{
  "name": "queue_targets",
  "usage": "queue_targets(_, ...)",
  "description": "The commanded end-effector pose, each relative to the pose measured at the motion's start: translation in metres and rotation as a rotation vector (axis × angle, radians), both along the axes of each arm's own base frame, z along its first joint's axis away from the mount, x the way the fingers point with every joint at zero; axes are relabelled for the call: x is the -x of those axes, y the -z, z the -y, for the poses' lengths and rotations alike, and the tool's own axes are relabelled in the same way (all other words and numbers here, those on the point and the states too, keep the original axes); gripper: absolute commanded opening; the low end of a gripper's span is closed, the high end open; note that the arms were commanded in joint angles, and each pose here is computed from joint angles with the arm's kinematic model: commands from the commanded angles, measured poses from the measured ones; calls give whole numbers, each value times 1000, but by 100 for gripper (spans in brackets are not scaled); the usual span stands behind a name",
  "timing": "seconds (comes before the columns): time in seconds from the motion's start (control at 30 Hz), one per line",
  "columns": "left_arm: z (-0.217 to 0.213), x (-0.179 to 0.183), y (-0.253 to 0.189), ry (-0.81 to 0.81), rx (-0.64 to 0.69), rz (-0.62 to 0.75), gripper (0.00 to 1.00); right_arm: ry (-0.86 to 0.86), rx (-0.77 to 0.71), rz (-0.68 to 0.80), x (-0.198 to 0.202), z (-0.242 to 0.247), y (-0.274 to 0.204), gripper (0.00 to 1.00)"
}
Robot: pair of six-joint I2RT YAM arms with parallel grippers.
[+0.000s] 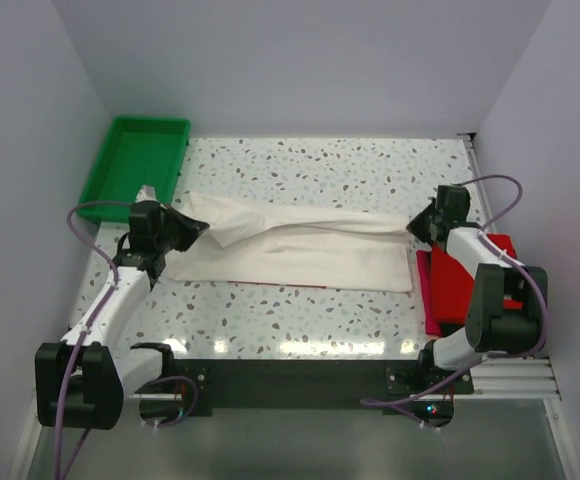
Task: Fold and stack the t-shirts
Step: Fold the tshirt
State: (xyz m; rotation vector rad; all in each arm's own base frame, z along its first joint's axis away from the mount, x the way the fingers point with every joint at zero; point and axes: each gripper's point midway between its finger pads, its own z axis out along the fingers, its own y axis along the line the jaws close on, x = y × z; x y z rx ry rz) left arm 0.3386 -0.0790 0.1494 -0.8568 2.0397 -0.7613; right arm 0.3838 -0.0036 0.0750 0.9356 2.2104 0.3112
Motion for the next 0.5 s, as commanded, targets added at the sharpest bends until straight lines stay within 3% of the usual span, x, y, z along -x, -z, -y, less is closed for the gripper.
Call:
queue_targets(0.0, -2, 9, -1, 4, -20, 41, 0, 45, 15, 56, -1, 10, -9, 0)
queue_targets(0.1, -3, 22, 22, 13, -31, 0, 0, 47, 1, 44, 5, 9, -1, 2)
queue_targets(0.27, -1, 32, 45, 33, -32, -37, 0, 29, -36, 49, 11, 3, 5, 30)
queue_targets(0.4, -1, 36, 52, 41, -44, -50, 0, -6, -20, 74, 10, 1, -9, 43)
queue_targets(0.47, -1, 38, 54, 42, -45, -52, 0, -30, -27, 77, 11, -3, -13, 43)
